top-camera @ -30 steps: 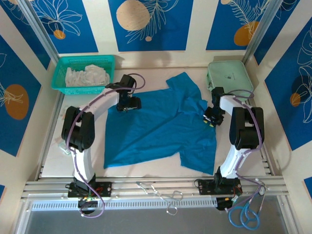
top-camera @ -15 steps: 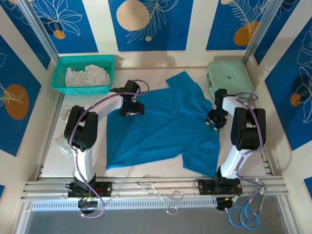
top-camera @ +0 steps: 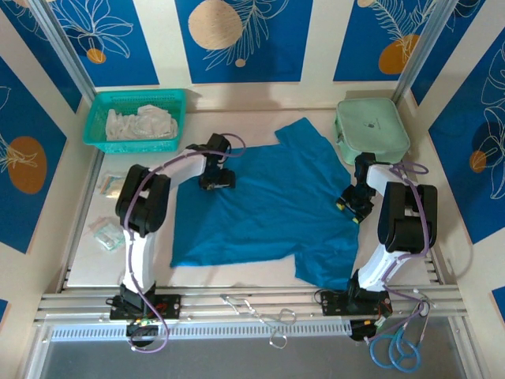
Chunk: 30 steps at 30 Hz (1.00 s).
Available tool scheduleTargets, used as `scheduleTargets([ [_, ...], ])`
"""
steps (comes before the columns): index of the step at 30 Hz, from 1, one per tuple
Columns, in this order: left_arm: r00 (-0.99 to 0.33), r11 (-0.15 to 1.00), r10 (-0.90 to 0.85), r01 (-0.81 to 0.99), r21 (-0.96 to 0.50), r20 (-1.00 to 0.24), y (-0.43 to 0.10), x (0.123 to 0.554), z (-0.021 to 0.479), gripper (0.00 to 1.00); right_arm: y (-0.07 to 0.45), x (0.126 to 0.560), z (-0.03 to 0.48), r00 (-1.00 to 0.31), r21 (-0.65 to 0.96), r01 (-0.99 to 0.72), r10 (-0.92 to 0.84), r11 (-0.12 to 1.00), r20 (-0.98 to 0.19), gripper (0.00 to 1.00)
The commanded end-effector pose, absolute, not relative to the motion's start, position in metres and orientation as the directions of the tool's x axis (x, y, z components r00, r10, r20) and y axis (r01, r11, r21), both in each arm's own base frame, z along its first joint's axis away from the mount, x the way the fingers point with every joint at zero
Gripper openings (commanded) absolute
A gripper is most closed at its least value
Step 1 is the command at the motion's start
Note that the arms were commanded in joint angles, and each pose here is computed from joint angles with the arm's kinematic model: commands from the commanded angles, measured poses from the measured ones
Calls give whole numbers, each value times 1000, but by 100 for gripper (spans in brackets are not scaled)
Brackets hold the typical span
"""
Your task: Fold and stack the t-shirts
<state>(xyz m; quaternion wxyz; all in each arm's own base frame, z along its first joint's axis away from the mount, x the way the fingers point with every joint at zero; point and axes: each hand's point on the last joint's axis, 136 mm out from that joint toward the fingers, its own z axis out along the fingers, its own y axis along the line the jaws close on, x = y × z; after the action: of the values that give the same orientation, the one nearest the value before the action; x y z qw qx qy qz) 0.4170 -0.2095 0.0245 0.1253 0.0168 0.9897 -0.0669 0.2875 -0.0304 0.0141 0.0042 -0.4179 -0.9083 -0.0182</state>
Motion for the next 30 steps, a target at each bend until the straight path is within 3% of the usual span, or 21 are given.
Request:
scheduleTargets([
  [1,-983,999,52,53,-1,-177,-196,424,-10,70,-22,270,4,-620,-6,782,778,624,99,57],
  [9,-988,998,3,-7,68,-153,-169,456,-12,70,-10,283,11,-635,24,772,768,636,84,56],
  [20,-988,992,-12,-31,121,-154,-147,438,9,73,-8,314,19,-658,60,753,751,655,54,57],
  [24,-974,999,0,-8,34,-226,-162,450,51,78,-6,326,39,-682,100,728,731,678,16,58],
  [30,-920,999,2,16,-33,-393,-168,450,168,83,5,322,98,-787,98,599,607,795,-107,64],
])
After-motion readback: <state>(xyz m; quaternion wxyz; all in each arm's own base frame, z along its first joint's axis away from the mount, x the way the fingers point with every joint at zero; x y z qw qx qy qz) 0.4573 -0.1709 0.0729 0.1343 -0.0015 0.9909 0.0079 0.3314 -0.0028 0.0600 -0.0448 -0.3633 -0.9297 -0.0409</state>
